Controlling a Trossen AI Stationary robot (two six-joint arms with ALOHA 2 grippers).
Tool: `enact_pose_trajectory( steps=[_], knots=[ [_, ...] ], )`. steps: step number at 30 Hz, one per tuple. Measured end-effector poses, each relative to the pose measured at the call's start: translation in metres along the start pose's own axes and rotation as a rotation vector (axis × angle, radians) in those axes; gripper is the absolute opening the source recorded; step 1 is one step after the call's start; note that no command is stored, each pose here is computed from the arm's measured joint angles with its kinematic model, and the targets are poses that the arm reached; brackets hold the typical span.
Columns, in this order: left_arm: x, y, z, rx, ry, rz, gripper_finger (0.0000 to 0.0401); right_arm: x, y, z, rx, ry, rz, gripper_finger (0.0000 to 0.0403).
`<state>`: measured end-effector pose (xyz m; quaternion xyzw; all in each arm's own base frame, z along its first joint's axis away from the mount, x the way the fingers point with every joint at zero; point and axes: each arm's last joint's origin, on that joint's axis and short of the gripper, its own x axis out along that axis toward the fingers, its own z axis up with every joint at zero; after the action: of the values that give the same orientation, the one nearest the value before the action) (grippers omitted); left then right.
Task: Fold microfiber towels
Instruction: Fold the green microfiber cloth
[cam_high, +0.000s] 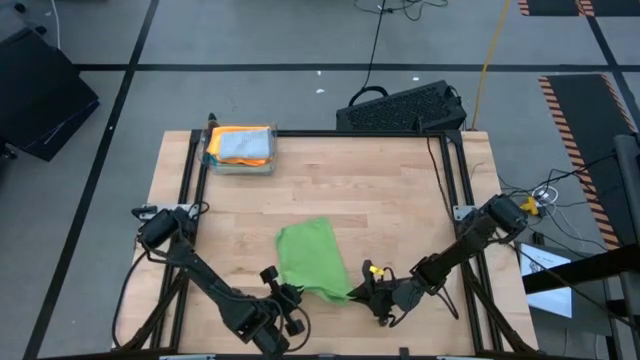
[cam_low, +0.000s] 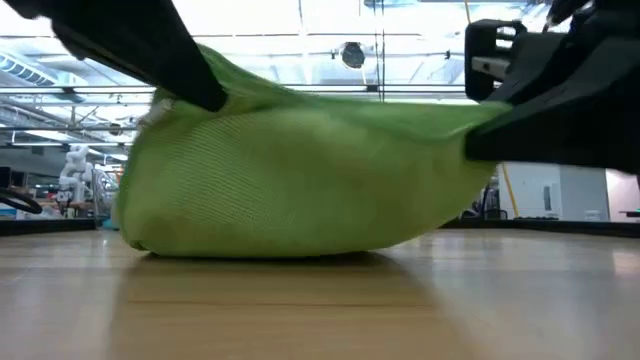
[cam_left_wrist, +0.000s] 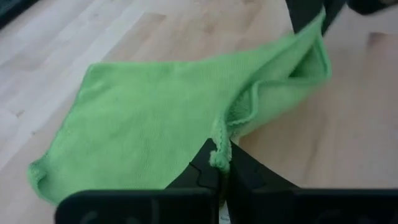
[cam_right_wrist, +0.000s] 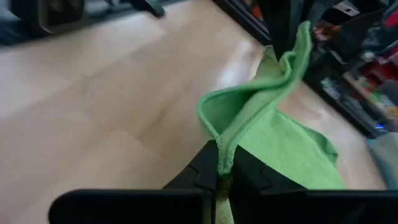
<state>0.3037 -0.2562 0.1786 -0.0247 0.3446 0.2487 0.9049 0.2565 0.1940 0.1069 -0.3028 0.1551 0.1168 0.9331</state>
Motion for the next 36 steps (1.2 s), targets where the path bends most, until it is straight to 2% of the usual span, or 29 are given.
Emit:
enact_pose_trajectory(
  steps=[3, 5, 8, 14, 19, 24, 29, 36],
  knots=[
    [-0.009, -0.008, -0.005, -0.025, -0.011, -0.052, 0.0009, -0.007, -0.005, 0.008, 0.044, -0.018, 0.095, 0.0012],
    [-0.017, -0.015, -0.008, -0.035, -0.031, -0.105, 0.0013, -0.011, -0.011, 0.015, 0.114, -0.061, 0.161, 0.0005],
    [-0.026, -0.022, -0.012, -0.047, -0.054, -0.149, 0.0007, -0.012, -0.024, 0.021, 0.237, -0.095, 0.202, 0.0004],
    [-0.025, -0.014, -0.015, -0.040, -0.084, -0.067, 0.0012, 0.000, -0.054, 0.010, 0.398, -0.061, 0.113, 0.0003],
    [-0.017, 0.000, -0.016, -0.019, 0.004, 0.021, 0.0005, 0.009, -0.079, 0.000, 0.490, -0.053, 0.045, 0.0003],
    [-0.013, 0.011, -0.016, -0.038, 0.047, 0.100, 0.0015, 0.016, -0.101, -0.013, 0.520, -0.033, 0.029, 0.0003],
    [0.001, 0.020, -0.007, -0.039, 0.079, 0.146, 0.0005, 0.020, -0.118, -0.028, 0.537, 0.024, -0.010, 0.0004],
    [0.027, 0.034, 0.010, 0.005, 0.189, 0.175, 0.0013, 0.028, -0.124, -0.049, 0.577, 0.094, -0.011, 0.0004]
  ],
)
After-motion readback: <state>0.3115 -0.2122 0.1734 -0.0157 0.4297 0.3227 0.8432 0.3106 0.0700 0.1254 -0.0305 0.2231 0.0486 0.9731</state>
